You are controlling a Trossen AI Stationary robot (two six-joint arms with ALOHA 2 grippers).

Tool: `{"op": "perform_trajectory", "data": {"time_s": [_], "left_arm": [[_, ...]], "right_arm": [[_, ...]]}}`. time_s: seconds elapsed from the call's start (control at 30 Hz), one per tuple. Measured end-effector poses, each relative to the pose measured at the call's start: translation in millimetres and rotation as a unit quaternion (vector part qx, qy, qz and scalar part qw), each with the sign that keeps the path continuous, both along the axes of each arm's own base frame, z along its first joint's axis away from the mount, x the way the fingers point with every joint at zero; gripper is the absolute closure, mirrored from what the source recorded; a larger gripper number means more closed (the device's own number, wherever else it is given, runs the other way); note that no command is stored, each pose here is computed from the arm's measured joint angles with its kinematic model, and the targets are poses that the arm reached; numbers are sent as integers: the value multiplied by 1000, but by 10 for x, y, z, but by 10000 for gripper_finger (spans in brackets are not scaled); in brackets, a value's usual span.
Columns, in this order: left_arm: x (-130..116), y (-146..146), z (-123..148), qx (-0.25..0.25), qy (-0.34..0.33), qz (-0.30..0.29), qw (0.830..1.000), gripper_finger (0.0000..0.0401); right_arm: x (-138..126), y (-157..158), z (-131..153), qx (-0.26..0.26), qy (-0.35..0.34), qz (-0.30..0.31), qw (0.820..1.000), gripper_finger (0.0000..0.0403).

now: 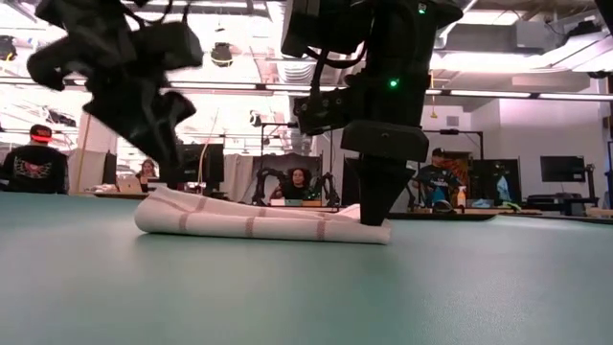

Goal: Roll towel
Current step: Roll the white towel

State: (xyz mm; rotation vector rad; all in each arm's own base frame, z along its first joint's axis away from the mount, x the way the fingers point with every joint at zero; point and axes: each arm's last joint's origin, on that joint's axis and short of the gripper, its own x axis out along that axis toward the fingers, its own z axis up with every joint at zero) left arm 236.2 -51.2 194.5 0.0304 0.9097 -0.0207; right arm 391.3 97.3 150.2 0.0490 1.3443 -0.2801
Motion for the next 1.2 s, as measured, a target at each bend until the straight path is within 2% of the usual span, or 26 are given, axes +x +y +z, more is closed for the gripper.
{"op": "perform_trajectory", "data": {"time_s": [0.17, 0.27, 0.53, 0.77, 0.93, 1.07, 1.2], "left_arm": [[96, -98, -2, 31, -65, -36, 997, 352], [84, -55, -163, 37, -57, -27, 997, 391], [-30, 69, -553, 26, -32, 14, 999, 395], [-99, 135, -660, 7, -28, 46, 999, 400], [-103, 129, -667, -6, -28, 41, 999, 401], [-108, 126, -671, -11, -24, 37, 999, 401], [-111, 126, -674, -17, -22, 43, 999, 401]], "right_arm": [[0, 0, -5, 0, 0, -1, 1000, 402], [0, 1, -9, 1, 1, -1, 1000, 402], [0, 1, -9, 2, 1, 0, 1000, 402], [-7, 34, -11, -7, -3, 1, 1000, 391], [-24, 37, 85, -22, -6, 8, 1000, 351], [-68, 12, 368, -43, -41, 10, 998, 304], [-134, -8, 613, -42, -64, 22, 997, 246]]}}
